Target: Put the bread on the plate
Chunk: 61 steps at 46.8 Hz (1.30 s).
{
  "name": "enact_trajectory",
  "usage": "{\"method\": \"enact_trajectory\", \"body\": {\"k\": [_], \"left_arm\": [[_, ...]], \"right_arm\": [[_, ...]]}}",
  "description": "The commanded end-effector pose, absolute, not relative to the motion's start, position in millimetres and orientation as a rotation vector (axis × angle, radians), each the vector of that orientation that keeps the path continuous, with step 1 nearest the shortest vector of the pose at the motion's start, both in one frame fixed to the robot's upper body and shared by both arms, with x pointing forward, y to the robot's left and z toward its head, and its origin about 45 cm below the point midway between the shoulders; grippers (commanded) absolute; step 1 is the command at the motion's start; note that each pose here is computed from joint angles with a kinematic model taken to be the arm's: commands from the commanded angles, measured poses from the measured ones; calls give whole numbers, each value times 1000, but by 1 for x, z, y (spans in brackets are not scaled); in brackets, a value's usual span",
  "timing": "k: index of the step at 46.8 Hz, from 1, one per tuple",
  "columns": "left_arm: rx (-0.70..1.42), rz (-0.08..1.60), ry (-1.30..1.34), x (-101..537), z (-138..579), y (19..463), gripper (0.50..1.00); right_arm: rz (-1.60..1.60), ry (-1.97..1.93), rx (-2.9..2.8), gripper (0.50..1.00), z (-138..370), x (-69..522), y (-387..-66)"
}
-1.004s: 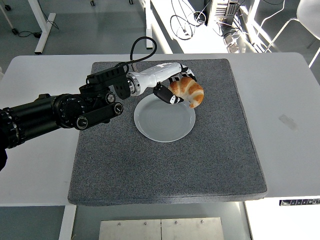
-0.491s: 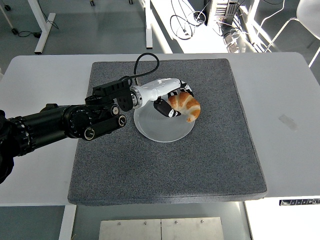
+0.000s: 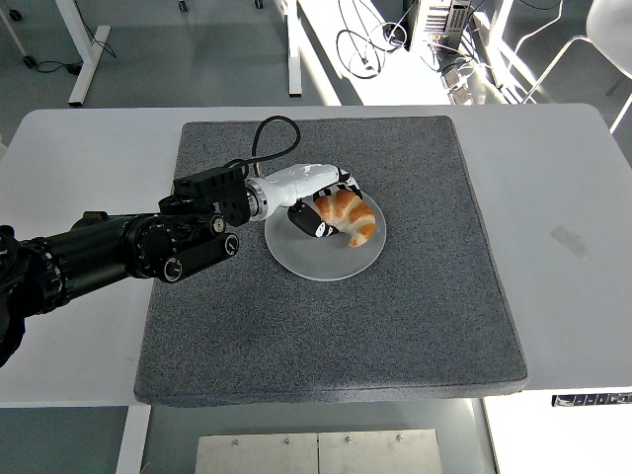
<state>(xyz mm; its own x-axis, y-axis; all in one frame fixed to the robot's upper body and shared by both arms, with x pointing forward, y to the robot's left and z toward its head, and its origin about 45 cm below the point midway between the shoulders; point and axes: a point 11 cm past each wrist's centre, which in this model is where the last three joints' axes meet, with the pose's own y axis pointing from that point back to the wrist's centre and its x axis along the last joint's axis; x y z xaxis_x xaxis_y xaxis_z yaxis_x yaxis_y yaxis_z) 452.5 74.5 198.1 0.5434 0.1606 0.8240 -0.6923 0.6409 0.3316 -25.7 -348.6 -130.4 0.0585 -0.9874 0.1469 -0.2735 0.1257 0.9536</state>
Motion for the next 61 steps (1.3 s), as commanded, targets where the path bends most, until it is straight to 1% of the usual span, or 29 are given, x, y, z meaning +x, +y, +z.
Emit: {"method": "enact_trajectory", "body": {"k": [1, 14, 15, 16, 17, 18, 19, 20, 24, 27, 29, 35, 41, 56, 61], "left_arm": [[715, 556, -851, 451, 194, 75, 500], [710, 566, -860, 452, 197, 75, 500], [710, 567, -859, 452, 197, 75, 553], [709, 568, -857, 452, 197, 75, 651], [707, 568, -858, 452, 198, 74, 727], [701, 566, -855, 452, 199, 73, 776], [699, 566, -854, 451, 199, 72, 811], [698, 568, -857, 452, 200, 72, 838], [698, 566, -855, 453, 202, 72, 911], [697, 566, -856, 453, 203, 71, 928], [700, 566, -856, 453, 203, 71, 957], [696, 569, -866, 456, 208, 70, 975], [680, 583, -879, 461, 223, 65, 978], [594, 706, -861, 488, 290, 64, 980], [553, 774, -834, 498, 313, 73, 981]], "right_arm": [[-907, -1407, 1334, 1000, -130, -26, -349], [-906, -1407, 1333, 1000, -130, -26, -349], [-907, -1407, 1334, 1000, -130, -26, -349], [-907, -1407, 1334, 1000, -130, -26, -349], [-907, -1407, 1334, 1000, -130, -26, -349], [-907, -1407, 1334, 1000, -130, -26, -349], [-907, -1407, 1334, 1000, -130, -26, -349], [-907, -1407, 1334, 1000, -130, -26, -349], [-907, -1407, 1334, 1000, -130, -26, -349], [-907, -1407, 1334, 1000, -130, -26, -349], [-907, -1407, 1334, 1000, -130, -26, -349], [-907, -1407, 1334, 1000, -130, -26, -349], [-907, -1407, 1334, 1000, -130, -26, -349], [-907, -1407, 1334, 1000, -130, -26, -349], [-907, -1407, 1334, 1000, -130, -26, -349]]}}
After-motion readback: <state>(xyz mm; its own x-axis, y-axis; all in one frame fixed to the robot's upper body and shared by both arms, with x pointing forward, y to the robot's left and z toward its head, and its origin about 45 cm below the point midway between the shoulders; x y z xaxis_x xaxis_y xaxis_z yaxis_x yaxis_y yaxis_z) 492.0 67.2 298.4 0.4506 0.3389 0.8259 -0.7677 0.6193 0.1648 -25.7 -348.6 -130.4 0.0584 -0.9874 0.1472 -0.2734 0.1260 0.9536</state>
